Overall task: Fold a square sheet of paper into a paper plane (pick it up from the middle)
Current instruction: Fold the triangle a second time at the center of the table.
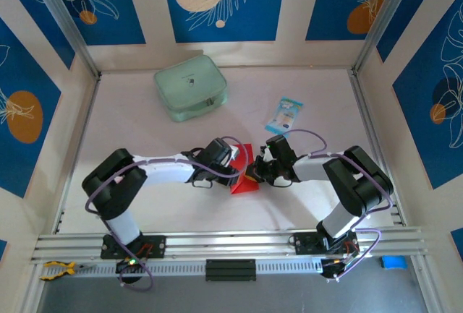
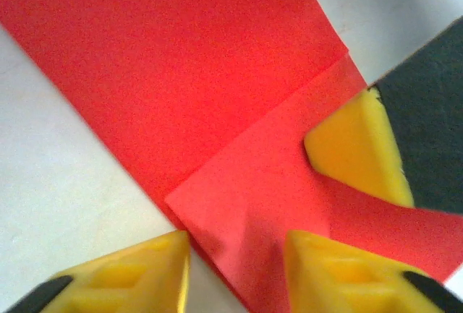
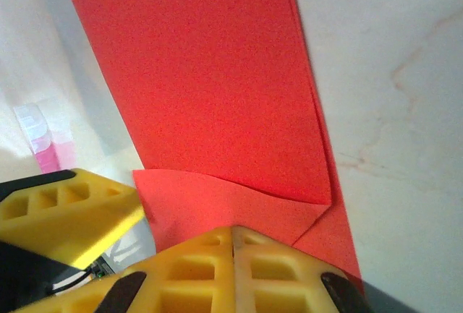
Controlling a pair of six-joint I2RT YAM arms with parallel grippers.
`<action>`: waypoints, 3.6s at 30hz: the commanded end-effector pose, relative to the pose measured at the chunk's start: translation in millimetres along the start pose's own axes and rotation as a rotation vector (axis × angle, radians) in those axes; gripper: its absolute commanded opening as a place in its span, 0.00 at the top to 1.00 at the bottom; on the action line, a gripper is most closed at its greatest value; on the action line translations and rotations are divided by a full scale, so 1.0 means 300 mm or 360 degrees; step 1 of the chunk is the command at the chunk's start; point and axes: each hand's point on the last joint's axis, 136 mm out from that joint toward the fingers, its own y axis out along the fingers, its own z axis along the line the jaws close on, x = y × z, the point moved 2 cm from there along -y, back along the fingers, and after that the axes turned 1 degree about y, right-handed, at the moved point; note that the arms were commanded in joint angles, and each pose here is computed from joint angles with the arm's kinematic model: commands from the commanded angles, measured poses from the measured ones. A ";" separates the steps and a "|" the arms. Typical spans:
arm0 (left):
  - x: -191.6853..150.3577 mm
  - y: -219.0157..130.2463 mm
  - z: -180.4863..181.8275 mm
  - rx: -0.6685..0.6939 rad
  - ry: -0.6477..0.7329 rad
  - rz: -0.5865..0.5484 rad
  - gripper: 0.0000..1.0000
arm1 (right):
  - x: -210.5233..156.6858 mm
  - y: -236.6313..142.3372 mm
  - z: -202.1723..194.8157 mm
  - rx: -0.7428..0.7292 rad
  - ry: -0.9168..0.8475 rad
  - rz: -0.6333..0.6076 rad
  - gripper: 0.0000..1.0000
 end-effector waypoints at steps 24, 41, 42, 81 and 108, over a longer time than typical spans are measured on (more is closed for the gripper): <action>0.024 -0.038 -0.209 -0.0623 -0.0125 0.0159 0.90 | -0.020 -0.013 -0.079 -0.0196 0.0092 0.0019 0.99; -0.055 0.044 -0.147 -0.0493 -0.0196 0.0305 0.90 | -0.022 -0.014 -0.085 -0.0209 0.0096 0.0023 0.99; -0.062 0.045 -0.141 -0.0484 -0.0200 0.0311 0.90 | -0.023 -0.014 -0.087 -0.0213 0.0096 0.0023 0.99; -0.216 -0.039 -0.113 -0.0514 -0.0246 0.0395 0.90 | -0.021 -0.021 -0.101 -0.0238 0.0106 0.0023 0.99; -0.149 0.069 -0.047 -0.0346 -0.0375 0.0312 0.91 | -0.020 -0.013 -0.068 -0.0173 0.0064 0.0044 0.99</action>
